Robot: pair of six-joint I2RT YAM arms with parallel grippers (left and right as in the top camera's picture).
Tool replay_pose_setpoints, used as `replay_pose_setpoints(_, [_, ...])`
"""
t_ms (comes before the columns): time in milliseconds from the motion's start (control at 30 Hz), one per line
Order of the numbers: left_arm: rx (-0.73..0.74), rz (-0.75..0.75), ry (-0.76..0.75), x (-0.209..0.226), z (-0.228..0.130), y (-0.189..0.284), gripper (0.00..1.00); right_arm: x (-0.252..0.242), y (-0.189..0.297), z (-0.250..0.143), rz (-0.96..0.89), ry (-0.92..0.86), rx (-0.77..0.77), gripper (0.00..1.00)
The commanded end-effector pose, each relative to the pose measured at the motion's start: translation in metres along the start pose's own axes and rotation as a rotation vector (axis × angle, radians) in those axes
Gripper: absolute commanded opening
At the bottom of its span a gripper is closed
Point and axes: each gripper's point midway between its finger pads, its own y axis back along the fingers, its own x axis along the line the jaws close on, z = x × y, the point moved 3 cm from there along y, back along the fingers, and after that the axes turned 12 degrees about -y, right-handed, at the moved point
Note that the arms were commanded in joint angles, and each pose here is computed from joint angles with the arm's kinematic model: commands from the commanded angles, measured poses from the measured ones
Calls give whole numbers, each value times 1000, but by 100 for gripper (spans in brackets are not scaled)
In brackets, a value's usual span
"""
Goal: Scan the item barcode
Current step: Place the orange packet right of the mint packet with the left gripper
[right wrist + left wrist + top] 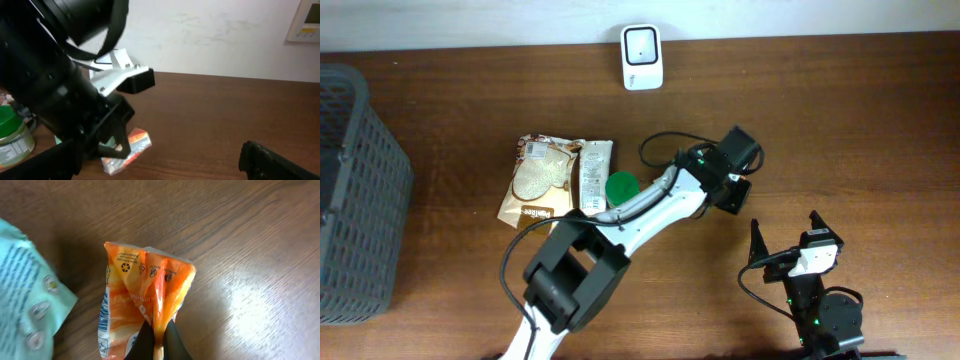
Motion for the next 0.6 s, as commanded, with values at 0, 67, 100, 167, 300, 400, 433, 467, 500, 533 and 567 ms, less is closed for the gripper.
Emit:
replay_pose_setpoints(0, [-37, -16, 16, -7, 9, 3, 27, 0, 0, -3, 1, -5, 7, 98])
replay_pose_setpoints(67, [-58, -14, 18, -5, 19, 15, 68, 0, 0, -3, 1, -5, 7, 98])
replay_pose_setpoints(100, [-86, -12, 19, 0, 30, 27, 78, 0, 0, -3, 1, -5, 7, 98])
replay_pose_setpoints(167, [-181, 4, 49, 19, 62, 74, 88, 0, 0, -3, 2, -5, 7, 98])
replay_pose_setpoints(300, [-356, 103, 81, 87, 94, 199, 95, 0, 0, -3, 1, -5, 6, 98])
replay_pose_setpoints(400, [-402, 179, 16, 144, 75, 280, 94, 5, 0, -4, 35, -13, 13, 98])
replay_pose_setpoints(433, [-407, 189, -38, 163, 61, 303, 89, 8, 0, -6, 58, -13, 22, 98])
replay_pose_setpoints(467, [-394, 230, -48, 184, 48, 318, 84, 11, 0, -8, 82, -13, 36, 98])
replay_pose_setpoints(500, [-380, 266, -42, 202, 36, 328, 84, 14, 1, -9, 98, -55, 47, 98])
replay_pose_setpoints(533, [-362, 295, -19, 220, 25, 335, 87, 14, 1, -8, 97, -89, 58, 98])
replay_pose_setpoints(567, [-344, 321, 22, 237, 13, 340, 91, 15, 2, -4, 93, -127, 75, 98])
